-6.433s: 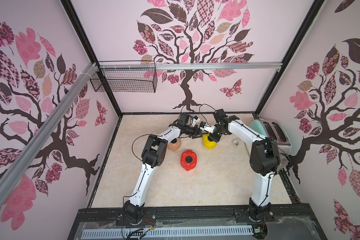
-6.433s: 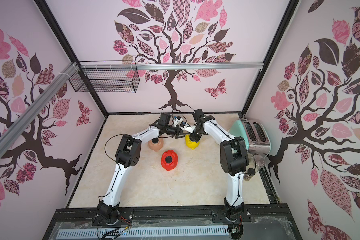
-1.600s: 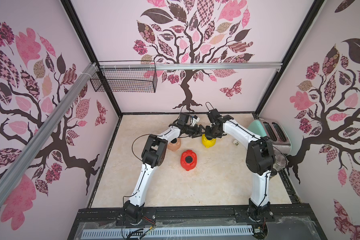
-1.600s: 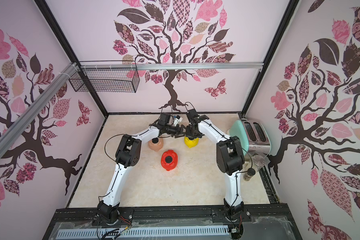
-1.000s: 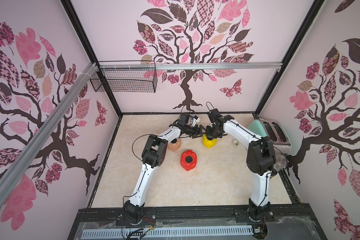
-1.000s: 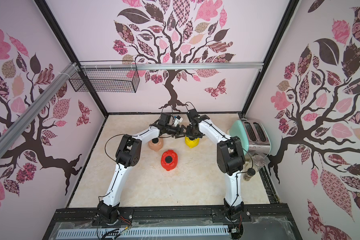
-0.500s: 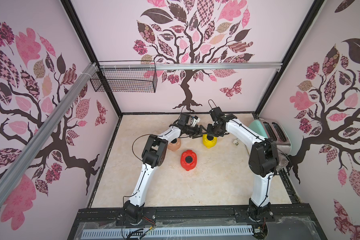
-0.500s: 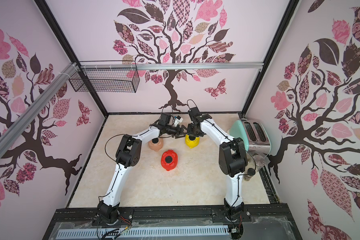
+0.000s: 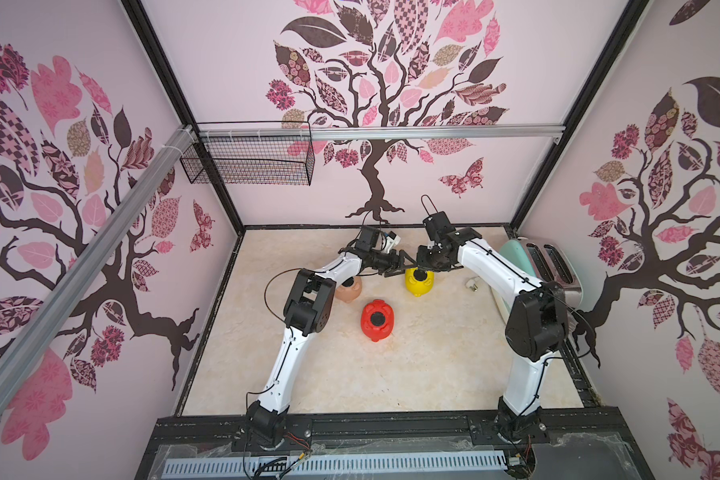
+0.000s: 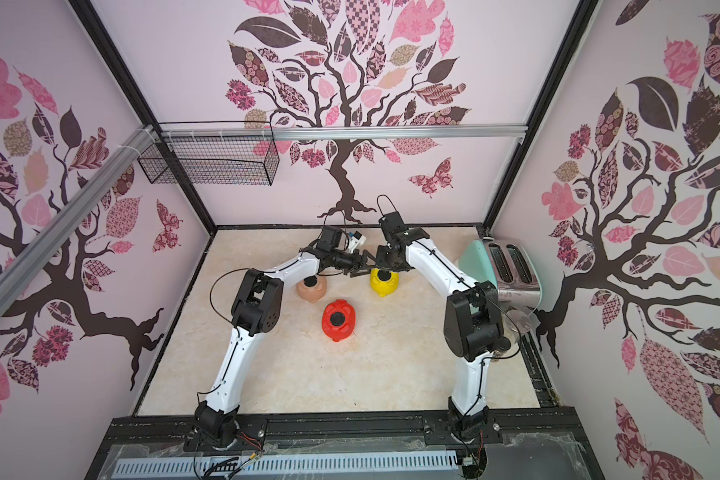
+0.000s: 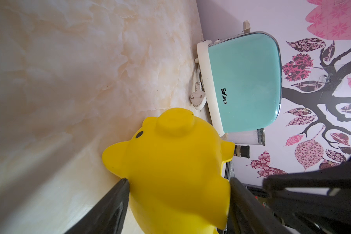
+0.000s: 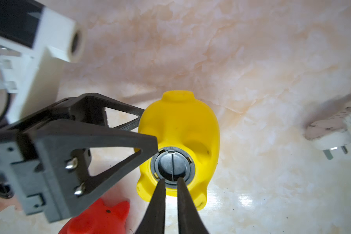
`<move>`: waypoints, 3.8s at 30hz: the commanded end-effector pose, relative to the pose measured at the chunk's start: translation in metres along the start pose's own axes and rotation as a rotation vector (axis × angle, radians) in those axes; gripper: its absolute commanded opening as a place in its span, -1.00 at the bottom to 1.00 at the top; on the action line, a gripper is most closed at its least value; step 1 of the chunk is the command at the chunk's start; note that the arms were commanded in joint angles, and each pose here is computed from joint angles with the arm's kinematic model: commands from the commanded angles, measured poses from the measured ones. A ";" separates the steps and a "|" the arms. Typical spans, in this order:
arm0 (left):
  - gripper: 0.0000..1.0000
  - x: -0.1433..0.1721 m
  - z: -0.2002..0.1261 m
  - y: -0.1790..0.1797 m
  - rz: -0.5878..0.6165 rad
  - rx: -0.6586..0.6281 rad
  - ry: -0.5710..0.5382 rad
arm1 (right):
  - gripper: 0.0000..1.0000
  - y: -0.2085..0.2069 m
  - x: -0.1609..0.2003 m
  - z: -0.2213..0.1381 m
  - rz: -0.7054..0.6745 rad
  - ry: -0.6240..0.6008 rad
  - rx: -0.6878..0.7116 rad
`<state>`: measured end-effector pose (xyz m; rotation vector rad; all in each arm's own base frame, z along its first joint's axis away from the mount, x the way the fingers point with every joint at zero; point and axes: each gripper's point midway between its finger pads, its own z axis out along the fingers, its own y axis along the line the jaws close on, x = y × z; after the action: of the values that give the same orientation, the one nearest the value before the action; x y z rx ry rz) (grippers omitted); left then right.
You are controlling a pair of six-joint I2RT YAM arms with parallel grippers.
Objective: Close piggy banks
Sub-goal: Screw the knob on the piggy bank, then reset both arms
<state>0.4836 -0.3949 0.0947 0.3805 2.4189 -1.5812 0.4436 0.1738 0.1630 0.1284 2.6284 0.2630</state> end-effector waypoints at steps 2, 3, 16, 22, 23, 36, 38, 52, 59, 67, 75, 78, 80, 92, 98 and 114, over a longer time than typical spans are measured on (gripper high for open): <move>0.55 0.022 0.012 0.020 -0.057 -0.022 0.056 | -0.65 0.006 -0.016 -0.033 -0.067 -0.115 -0.046; 0.54 0.022 0.012 0.020 -0.057 -0.022 0.057 | -0.65 0.007 -0.018 -0.038 -0.078 -0.131 -0.051; 0.54 0.021 0.011 0.020 -0.058 -0.024 0.054 | -0.57 0.003 -0.014 -0.108 -0.177 -0.373 -0.140; 0.55 0.022 0.010 0.021 -0.055 -0.029 0.056 | -0.51 0.000 0.002 -0.134 -0.213 -0.492 -0.212; 0.55 0.021 0.010 0.020 -0.054 -0.031 0.056 | -0.50 -0.001 0.006 -0.137 -0.226 -0.508 -0.224; 0.55 0.020 0.007 0.017 -0.044 -0.039 0.052 | -0.28 -0.013 0.063 -0.145 -0.249 -0.637 -0.363; 0.55 0.020 0.006 0.016 -0.041 -0.039 0.050 | -0.26 -0.014 0.069 -0.144 -0.255 -0.652 -0.378; 0.54 0.019 0.000 0.006 -0.016 -0.049 0.047 | -0.14 -0.033 0.094 -0.132 -0.246 -0.746 -0.374; 0.57 0.008 -0.011 -0.014 0.042 -0.059 0.014 | -0.13 -0.033 0.094 -0.135 -0.254 -0.758 -0.380; 0.62 0.002 -0.019 -0.029 0.078 -0.048 -0.005 | -0.11 -0.033 0.097 -0.134 -0.254 -0.748 -0.383; 0.65 -0.003 -0.026 -0.044 0.106 -0.027 -0.031 | -0.09 -0.032 0.097 -0.133 -0.257 -0.742 -0.386; 0.65 0.000 -0.029 -0.047 0.110 -0.028 -0.031 | -0.09 -0.032 0.096 -0.133 -0.256 -0.740 -0.384; 0.64 0.001 -0.035 -0.054 0.125 -0.029 -0.042 | -0.09 -0.032 0.097 -0.132 -0.258 -0.738 -0.383; 0.58 0.004 -0.147 -0.138 0.347 -0.161 -0.340 | -0.07 -0.032 0.098 -0.133 -0.246 -0.745 -0.397; 0.63 0.036 -0.214 -0.145 0.414 -0.370 -0.547 | -0.05 -0.032 0.100 -0.137 -0.231 -0.764 -0.416; 0.96 0.158 -0.379 -0.036 0.297 -1.103 -1.034 | 0.99 -0.108 0.093 -0.130 -0.029 -0.847 -0.038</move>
<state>0.3108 -0.0743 0.2251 -0.1857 1.8922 -0.2092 0.2943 0.0818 0.2174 0.0641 1.7707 0.3111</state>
